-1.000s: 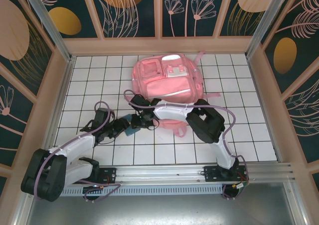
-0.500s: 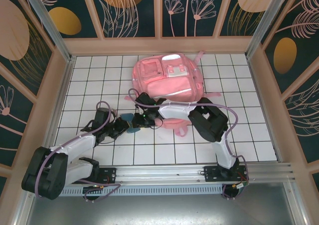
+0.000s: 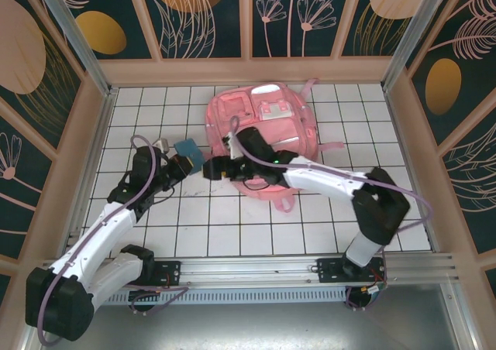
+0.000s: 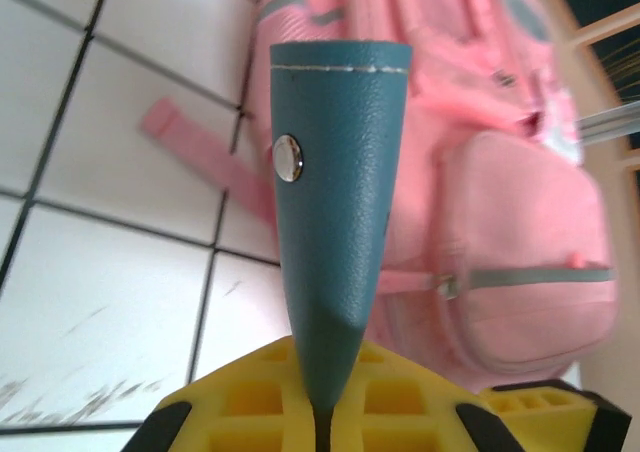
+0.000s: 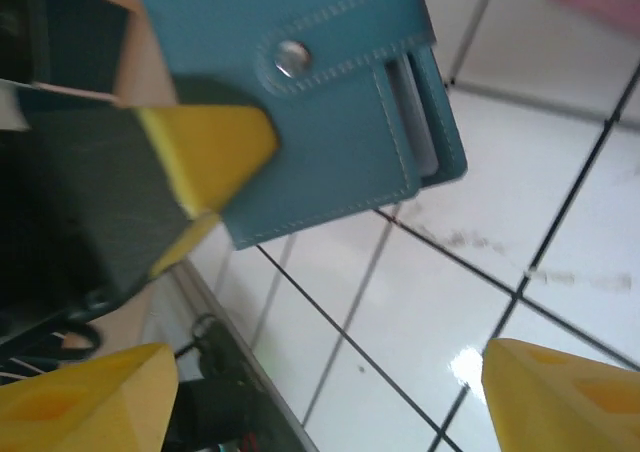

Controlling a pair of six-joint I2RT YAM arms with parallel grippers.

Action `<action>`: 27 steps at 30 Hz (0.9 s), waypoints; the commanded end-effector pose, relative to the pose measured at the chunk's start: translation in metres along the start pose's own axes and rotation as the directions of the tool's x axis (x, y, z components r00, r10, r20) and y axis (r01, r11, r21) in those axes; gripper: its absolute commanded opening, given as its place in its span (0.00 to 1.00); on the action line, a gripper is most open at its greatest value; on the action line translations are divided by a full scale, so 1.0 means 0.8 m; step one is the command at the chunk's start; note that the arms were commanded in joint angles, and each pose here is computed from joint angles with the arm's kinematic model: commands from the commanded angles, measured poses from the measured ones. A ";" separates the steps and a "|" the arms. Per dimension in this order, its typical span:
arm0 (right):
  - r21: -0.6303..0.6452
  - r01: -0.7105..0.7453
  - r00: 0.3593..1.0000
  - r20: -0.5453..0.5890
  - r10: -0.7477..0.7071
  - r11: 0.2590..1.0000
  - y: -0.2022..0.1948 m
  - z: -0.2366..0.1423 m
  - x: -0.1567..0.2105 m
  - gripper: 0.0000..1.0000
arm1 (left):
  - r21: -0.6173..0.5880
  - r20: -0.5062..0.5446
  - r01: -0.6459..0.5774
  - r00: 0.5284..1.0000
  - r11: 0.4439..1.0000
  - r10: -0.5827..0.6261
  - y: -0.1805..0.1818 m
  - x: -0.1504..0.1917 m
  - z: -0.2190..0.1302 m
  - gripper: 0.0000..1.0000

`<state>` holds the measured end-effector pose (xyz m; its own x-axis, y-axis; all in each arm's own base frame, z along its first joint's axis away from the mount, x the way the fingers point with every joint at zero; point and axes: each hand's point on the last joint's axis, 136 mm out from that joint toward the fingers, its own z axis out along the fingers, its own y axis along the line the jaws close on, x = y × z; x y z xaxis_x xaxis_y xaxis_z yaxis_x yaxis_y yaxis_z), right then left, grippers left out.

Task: Pack books, pencil case, and school supplies into a backpack

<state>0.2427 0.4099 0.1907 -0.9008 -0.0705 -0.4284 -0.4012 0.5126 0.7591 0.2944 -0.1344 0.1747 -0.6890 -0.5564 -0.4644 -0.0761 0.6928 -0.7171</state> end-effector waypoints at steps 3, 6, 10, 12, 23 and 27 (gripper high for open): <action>-0.153 -0.047 0.986 0.152 0.070 0.987 0.011 -0.051 -0.042 0.89 | 0.284 0.013 0.031 0.999 0.958 -0.036 -0.088 -0.029 -0.003 0.08; -0.189 -0.066 0.974 0.203 0.104 0.980 0.009 -0.069 -0.059 0.91 | 0.404 0.006 0.077 0.996 0.911 -0.087 -0.121 -0.040 -0.004 0.07; -0.262 -0.108 0.955 0.242 0.174 0.959 0.006 -0.081 -0.075 0.90 | 0.519 -0.036 0.145 0.988 0.842 -0.148 -0.153 -0.042 -0.002 0.07; -0.303 -0.135 0.945 0.248 0.215 0.943 0.004 -0.083 -0.083 0.90 | 0.552 -0.071 0.166 0.986 0.817 -0.152 -0.169 -0.038 0.002 0.07; -0.330 -0.162 0.930 0.263 0.256 0.930 0.012 -0.083 -0.104 0.66 | 0.562 -0.155 0.250 0.968 0.788 -0.197 -0.189 -0.024 0.017 0.06; -0.353 -0.135 0.926 0.286 0.244 0.926 0.021 -0.088 -0.110 0.56 | 0.559 -0.168 0.266 0.964 0.785 -0.207 -0.186 -0.019 0.016 0.05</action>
<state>0.2987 0.3601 0.2429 -0.9135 0.2776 -0.2975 -0.2299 0.2511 0.9403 0.3274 -0.2302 0.2550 -0.7710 -0.6045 -0.2006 0.0959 0.2012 -0.9748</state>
